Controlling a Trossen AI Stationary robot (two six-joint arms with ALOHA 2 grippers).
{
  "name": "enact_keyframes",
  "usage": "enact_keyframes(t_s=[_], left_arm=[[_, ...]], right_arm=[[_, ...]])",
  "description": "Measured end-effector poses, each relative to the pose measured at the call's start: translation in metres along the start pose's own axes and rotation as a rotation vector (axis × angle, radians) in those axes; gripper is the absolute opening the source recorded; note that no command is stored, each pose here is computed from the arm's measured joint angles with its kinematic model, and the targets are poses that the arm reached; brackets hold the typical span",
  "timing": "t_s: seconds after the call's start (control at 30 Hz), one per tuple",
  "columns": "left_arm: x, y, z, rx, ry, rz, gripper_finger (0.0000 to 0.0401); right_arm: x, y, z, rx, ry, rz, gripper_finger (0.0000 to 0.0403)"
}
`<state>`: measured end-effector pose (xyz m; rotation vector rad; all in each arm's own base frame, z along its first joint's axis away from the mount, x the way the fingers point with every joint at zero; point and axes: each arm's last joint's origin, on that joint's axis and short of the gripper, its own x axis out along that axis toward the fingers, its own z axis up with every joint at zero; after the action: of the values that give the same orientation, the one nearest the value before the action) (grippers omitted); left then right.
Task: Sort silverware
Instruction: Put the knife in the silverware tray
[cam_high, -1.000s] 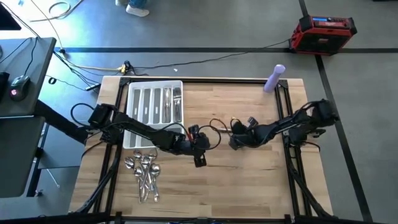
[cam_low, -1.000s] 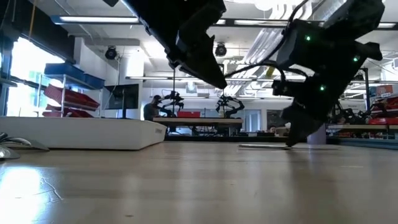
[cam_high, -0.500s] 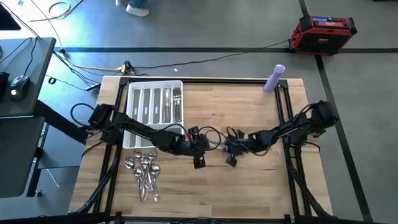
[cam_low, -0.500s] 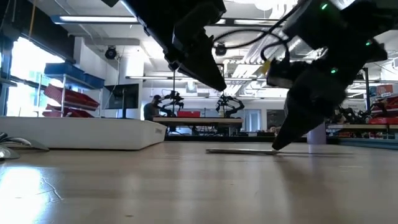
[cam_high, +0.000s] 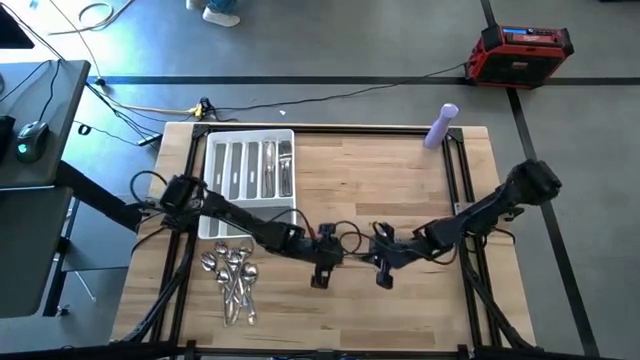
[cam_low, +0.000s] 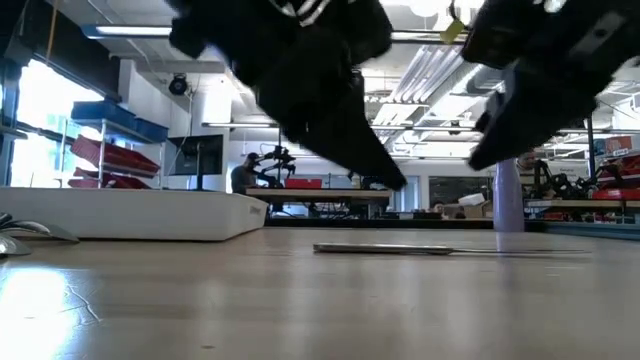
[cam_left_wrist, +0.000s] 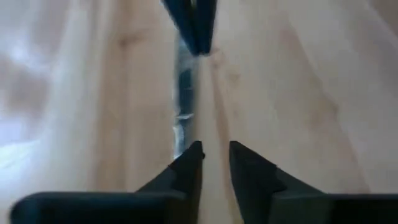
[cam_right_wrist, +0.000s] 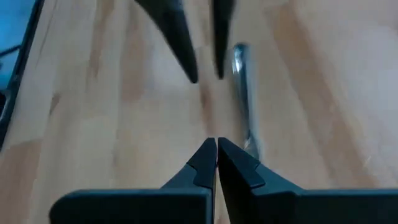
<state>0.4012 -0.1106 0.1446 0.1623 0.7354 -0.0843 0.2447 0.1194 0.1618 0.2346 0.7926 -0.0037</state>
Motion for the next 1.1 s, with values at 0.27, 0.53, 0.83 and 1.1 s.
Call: enact_keyframes(t_s=[0.27, 0.53, 0.83, 1.1], left_arm=[[0.023, 0.019, -0.025, -0.108, 0.149, 0.044, 0.0131], [0.024, 0.021, -0.026, -0.150, 0.165, -0.029, 0.0073], [0.024, 0.021, -0.025, -0.162, 0.160, -0.047, 0.0025], [0.024, 0.021, -0.026, -0.160, 0.161, -0.040, 0.0013]], right_arm=[[-0.009, 0.003, -0.033, 0.202, 0.214, -0.128, 0.0000], [-0.017, -0.005, -0.054, 0.272, 0.263, -0.325, 0.0007], [-0.006, -0.018, -0.071, 0.307, 0.193, -0.199, 0.0145], [-0.009, -0.037, -0.084, 0.393, 0.084, -0.084, 0.0246]])
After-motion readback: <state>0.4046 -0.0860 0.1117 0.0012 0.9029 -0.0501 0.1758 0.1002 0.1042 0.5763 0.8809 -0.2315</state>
